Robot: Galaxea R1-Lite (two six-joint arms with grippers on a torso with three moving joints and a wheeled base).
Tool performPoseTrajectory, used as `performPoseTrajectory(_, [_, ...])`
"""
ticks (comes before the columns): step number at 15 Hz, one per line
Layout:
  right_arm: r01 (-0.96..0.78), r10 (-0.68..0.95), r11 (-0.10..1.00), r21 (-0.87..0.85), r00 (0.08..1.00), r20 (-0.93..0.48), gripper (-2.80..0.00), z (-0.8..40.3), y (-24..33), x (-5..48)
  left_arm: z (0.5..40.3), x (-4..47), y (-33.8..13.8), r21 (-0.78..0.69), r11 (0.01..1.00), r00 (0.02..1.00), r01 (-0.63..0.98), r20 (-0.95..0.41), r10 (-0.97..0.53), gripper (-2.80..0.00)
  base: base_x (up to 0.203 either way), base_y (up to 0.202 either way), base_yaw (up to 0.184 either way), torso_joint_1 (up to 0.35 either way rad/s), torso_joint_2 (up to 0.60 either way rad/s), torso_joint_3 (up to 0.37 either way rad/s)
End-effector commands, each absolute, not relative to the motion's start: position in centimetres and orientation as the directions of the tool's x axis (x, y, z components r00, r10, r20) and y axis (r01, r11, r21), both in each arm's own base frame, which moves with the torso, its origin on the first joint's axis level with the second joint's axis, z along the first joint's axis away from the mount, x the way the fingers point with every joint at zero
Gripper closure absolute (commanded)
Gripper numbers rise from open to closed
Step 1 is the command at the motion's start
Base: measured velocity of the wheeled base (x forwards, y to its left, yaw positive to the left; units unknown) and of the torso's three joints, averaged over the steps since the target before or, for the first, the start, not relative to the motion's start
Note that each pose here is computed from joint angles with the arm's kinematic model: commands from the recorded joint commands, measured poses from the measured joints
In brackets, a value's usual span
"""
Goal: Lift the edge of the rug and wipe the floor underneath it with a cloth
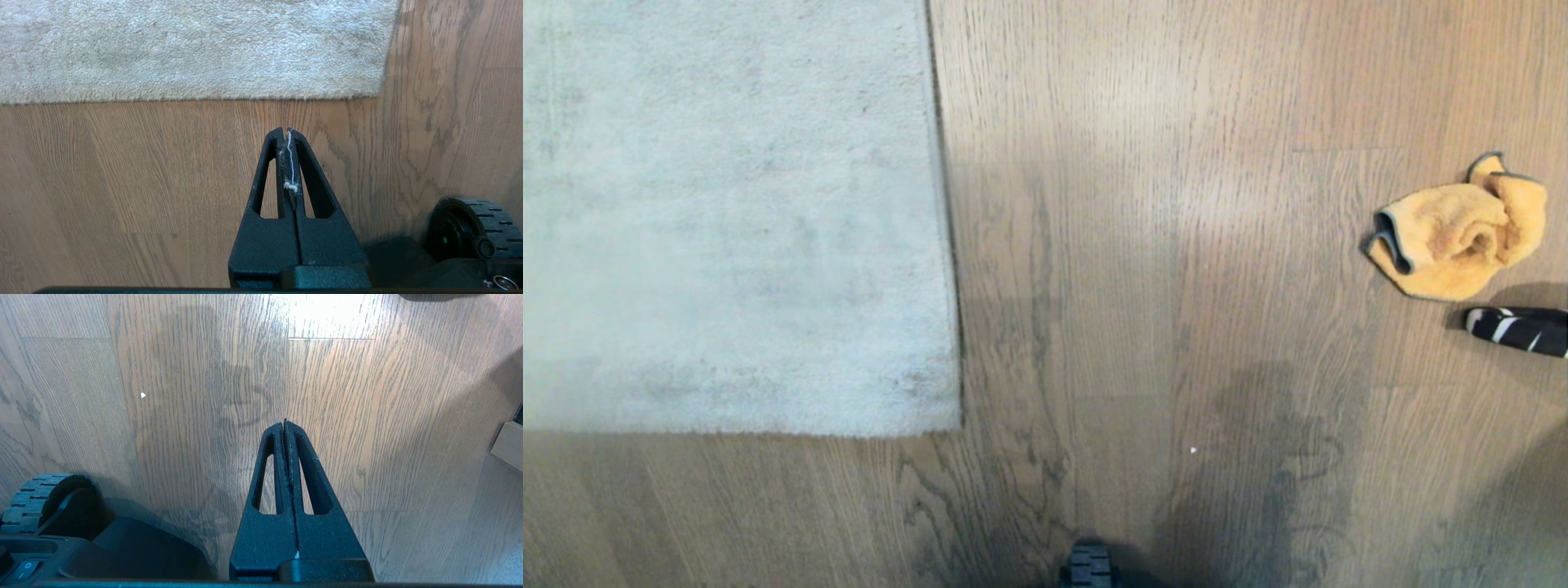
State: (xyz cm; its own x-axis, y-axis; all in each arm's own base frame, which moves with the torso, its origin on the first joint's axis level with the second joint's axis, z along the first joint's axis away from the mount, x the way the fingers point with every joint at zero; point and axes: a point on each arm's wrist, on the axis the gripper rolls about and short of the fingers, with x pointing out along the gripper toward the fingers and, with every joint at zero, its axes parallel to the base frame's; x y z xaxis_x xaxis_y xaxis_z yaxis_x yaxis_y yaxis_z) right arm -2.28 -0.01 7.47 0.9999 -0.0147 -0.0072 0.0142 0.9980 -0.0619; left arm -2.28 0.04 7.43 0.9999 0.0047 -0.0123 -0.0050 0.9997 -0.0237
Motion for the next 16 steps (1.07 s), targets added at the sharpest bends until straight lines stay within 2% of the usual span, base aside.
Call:
performPoseTrajectory(1, [0.013, -0.014, 0.998, -0.063, 1.0, -0.008, 0.0, 7.47, -0.01, -2.28, 7.42, -2.28, 0.04, -0.024, 1.0, 1.0, -0.005, -0.012, 0.005, 0.0, 0.0, 0.0, 0.0, 0.0, 0.0, 0.0])
performPoseTrajectory(16, [0.015, -0.015, 0.998, -0.063, 1.0, -0.007, 0.0, 7.48, -0.01, -2.28, 7.42, -2.28, 0.04, -0.024, 1.0, 1.0, -0.005, -0.012, 0.005, 0.0, 0.0, 0.0, 0.0, 0.0, 0.0, 0.0])
